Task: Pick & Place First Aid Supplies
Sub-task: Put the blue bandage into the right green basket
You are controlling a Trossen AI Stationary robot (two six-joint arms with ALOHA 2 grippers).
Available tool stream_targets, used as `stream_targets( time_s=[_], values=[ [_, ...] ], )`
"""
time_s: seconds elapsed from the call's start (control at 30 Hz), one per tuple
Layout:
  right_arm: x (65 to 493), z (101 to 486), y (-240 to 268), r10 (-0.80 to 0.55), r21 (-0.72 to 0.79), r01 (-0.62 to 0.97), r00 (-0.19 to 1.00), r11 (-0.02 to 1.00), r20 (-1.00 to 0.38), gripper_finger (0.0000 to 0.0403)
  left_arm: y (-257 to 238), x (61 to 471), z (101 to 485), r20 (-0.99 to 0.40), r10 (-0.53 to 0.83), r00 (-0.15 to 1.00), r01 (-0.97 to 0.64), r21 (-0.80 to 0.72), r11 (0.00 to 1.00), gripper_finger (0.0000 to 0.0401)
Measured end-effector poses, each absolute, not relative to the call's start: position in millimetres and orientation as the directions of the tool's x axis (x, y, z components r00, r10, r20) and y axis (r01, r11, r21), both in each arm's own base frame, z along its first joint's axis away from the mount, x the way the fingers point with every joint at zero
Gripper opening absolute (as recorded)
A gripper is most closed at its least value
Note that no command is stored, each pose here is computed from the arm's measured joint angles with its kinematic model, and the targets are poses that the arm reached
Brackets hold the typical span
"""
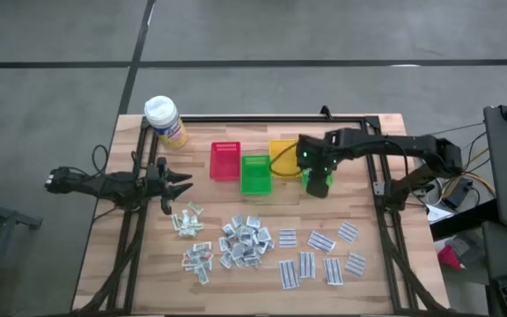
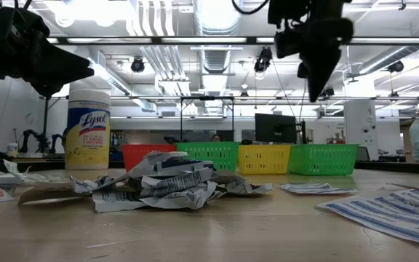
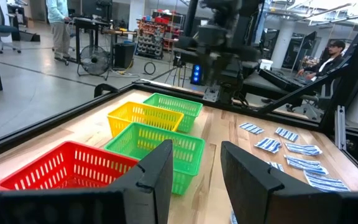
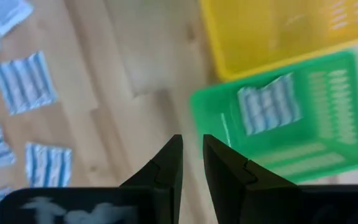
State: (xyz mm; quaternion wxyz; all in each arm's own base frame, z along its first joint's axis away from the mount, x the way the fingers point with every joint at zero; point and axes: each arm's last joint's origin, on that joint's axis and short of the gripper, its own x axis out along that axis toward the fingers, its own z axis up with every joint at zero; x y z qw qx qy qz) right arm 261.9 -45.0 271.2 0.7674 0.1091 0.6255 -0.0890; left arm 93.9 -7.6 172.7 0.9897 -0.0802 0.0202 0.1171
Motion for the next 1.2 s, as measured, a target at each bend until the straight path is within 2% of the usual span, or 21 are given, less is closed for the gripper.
stream_targets(
  time_s=[0.13,0.43,0.87,1.2],
  values=[
    [258.9,272.5,-20.6,0.02,0.065,0.254,0.177,0.965,-0.984,0.0065,-7.6,93.9,172.6,-0.059,0.228,0.972,-0.235,-0.154,0.96,0.0131],
    [248.3,283.6,31.2,0.06,0.113,0.259,0.206,0.959,-0.977,0.0068,-7.6,93.9,172.6,-0.059,0.228,0.972,-0.235,-0.154,0.96,0.0131],
    [228.8,286.1,92.6,0.113,0.183,0.397,0.192,0.899,-0.975,0.0057,-7.6,93.9,172.6,-0.059,0.228,0.972,-0.235,-0.152,0.96,0.0131],
    [210.2,272.9,122.0,0.116,0.169,0.506,0.135,0.846,-0.984,0.0056,-7.6,93.9,172.6,-0.059,0.228,0.972,-0.235,-0.153,0.96,0.0131]
  ],
)
